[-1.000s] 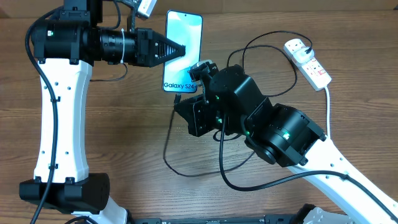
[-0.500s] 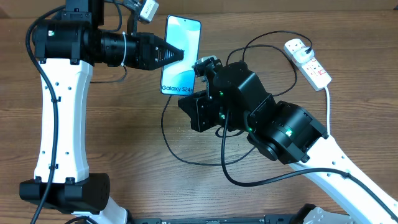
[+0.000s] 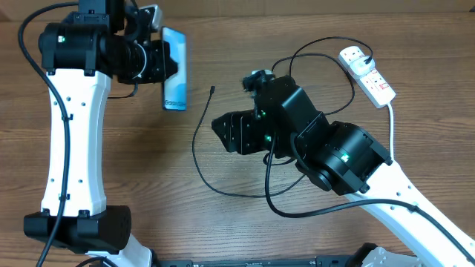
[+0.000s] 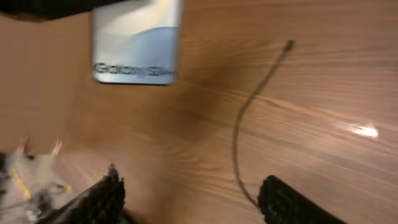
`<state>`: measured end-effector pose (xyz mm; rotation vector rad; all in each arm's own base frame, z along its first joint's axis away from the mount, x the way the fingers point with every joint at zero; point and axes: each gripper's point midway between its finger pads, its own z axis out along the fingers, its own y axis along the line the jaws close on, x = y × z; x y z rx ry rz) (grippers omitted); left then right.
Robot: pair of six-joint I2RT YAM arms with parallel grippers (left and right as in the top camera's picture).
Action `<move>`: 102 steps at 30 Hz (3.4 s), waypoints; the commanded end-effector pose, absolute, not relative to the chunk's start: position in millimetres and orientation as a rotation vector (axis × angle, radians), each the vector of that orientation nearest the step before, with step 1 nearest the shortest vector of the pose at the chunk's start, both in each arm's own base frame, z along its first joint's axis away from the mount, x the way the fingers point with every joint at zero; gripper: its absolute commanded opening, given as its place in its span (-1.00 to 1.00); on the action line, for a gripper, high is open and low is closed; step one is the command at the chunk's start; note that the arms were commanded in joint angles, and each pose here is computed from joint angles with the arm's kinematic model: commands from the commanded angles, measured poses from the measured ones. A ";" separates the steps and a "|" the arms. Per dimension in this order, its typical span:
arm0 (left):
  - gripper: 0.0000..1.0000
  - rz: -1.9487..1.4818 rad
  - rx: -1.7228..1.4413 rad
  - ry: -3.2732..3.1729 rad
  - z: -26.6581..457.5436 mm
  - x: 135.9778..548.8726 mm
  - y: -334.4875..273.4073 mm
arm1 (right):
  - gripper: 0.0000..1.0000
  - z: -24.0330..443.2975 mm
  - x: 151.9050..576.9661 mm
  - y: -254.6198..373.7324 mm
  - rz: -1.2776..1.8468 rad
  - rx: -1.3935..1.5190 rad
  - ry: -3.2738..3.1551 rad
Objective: Plug charger to phone and switch on socket
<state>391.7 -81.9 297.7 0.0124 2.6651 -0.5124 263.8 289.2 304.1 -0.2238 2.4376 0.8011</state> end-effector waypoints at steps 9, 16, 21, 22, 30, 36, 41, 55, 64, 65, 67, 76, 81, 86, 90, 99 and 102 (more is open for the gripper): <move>-0.92 -0.139 -0.304 2.867 232.2 403.5 -32.9 | 0.44 266.1 297.9 279.7 0.768 -0.080 2.693; -0.92 -0.144 -0.359 2.870 225.9 407.9 -33.2 | 0.43 246.0 373.4 281.7 0.588 -0.068 2.841; -0.92 -0.141 -0.362 2.886 224.9 404.0 -33.0 | 0.44 199.4 426.4 303.8 0.554 0.068 2.806; -0.92 -0.139 -0.362 2.891 224.6 402.7 -32.8 | 0.38 185.3 434.8 304.1 0.509 0.135 2.804; -0.92 -0.128 -0.365 2.891 224.5 402.6 -31.2 | 0.13 107.9 463.2 329.9 0.370 0.261 2.780; -0.92 -0.129 -0.365 2.891 224.5 402.7 -31.3 | 0.13 64.0 465.8 345.7 0.284 0.259 2.774; -0.91 -0.129 -0.365 2.891 224.5 402.8 -31.3 | 0.14 39.1 463.2 350.8 0.200 0.270 2.762; -0.92 -0.130 -0.364 2.885 224.8 404.1 -31.4 | 0.11 21.0 458.9 327.1 -0.001 0.339 2.744; -0.92 -0.130 -0.364 2.886 224.8 403.9 -31.4 | 0.11 20.0 453.6 349.4 0.157 0.287 2.806; -0.92 -0.130 -0.364 2.886 224.8 403.9 -31.4 | 0.11 20.5 454.3 352.3 0.182 0.284 2.809; -0.92 -0.130 -0.364 2.887 224.7 403.7 -31.4 | 0.11 21.8 458.1 355.3 0.216 0.289 2.801; -0.92 -0.131 -0.363 2.883 225.0 404.7 -31.4 | 0.11 22.7 469.0 349.0 0.163 0.303 2.741; -0.92 -0.131 -0.363 2.883 225.0 404.7 -31.5 | 0.11 13.5 462.2 349.5 0.135 0.293 2.755; -0.92 -0.132 -0.363 2.880 225.1 405.3 -31.5 | 0.11 3.4 451.1 353.9 0.113 0.266 2.777; -0.92 -0.139 -0.362 2.881 225.2 405.2 -32.4 | 0.11 -8.1 439.8 352.7 0.066 0.273 2.793; -0.92 -0.143 -0.362 2.881 225.2 405.2 -32.8 | 0.00 -20.5 417.1 321.9 -0.100 0.395 2.866; -0.91 -0.148 -0.362 2.882 225.2 405.2 -33.4 | -0.01 -22.3 403.4 307.3 -0.172 0.455 2.919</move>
